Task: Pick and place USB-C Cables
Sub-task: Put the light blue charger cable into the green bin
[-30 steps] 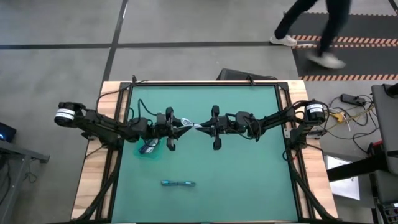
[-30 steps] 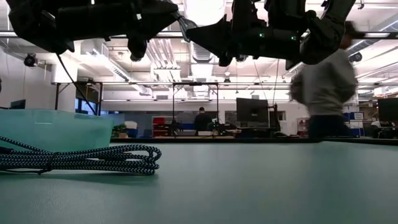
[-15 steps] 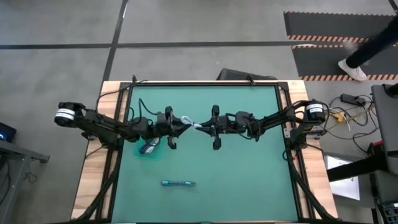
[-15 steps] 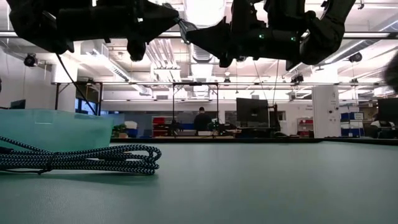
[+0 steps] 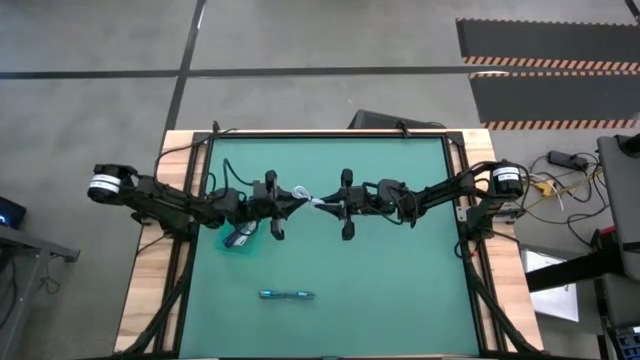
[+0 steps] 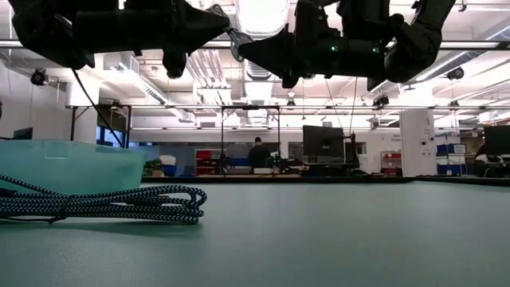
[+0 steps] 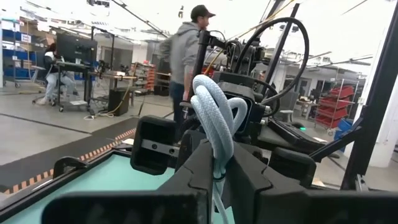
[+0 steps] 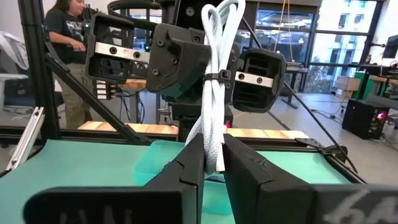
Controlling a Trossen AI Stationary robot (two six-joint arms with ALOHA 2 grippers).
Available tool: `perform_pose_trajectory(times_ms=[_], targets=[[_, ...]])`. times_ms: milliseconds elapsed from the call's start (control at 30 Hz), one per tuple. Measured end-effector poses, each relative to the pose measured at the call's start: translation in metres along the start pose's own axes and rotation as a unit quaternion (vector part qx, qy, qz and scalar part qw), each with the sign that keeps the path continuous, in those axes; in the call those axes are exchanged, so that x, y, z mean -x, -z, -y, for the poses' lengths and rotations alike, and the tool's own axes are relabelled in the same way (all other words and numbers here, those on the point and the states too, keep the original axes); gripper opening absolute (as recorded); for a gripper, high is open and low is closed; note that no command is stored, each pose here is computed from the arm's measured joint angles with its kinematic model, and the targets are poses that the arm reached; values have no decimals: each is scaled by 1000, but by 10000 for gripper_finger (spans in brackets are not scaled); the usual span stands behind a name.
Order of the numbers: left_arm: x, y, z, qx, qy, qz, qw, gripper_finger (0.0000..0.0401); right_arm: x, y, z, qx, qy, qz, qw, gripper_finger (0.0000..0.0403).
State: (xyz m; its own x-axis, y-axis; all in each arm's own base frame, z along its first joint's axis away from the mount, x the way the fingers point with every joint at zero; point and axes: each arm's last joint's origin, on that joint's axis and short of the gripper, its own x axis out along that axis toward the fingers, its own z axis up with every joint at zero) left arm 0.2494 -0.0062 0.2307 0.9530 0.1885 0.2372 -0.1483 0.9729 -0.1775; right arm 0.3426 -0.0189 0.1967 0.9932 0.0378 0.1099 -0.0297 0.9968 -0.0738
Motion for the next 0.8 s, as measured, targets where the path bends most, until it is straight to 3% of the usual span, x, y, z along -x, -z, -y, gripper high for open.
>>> perform_pose_trajectory(times_ms=[400, 800], targets=[[0, 0, 0, 0, 2, -1, 1000, 11, 0, 2, 0, -5, -3, -11, 1000, 64], [2, 2, 2, -2, 5, -14, 1000, 11, 1, 1, 0, -38, -3, -18, 999, 191]])
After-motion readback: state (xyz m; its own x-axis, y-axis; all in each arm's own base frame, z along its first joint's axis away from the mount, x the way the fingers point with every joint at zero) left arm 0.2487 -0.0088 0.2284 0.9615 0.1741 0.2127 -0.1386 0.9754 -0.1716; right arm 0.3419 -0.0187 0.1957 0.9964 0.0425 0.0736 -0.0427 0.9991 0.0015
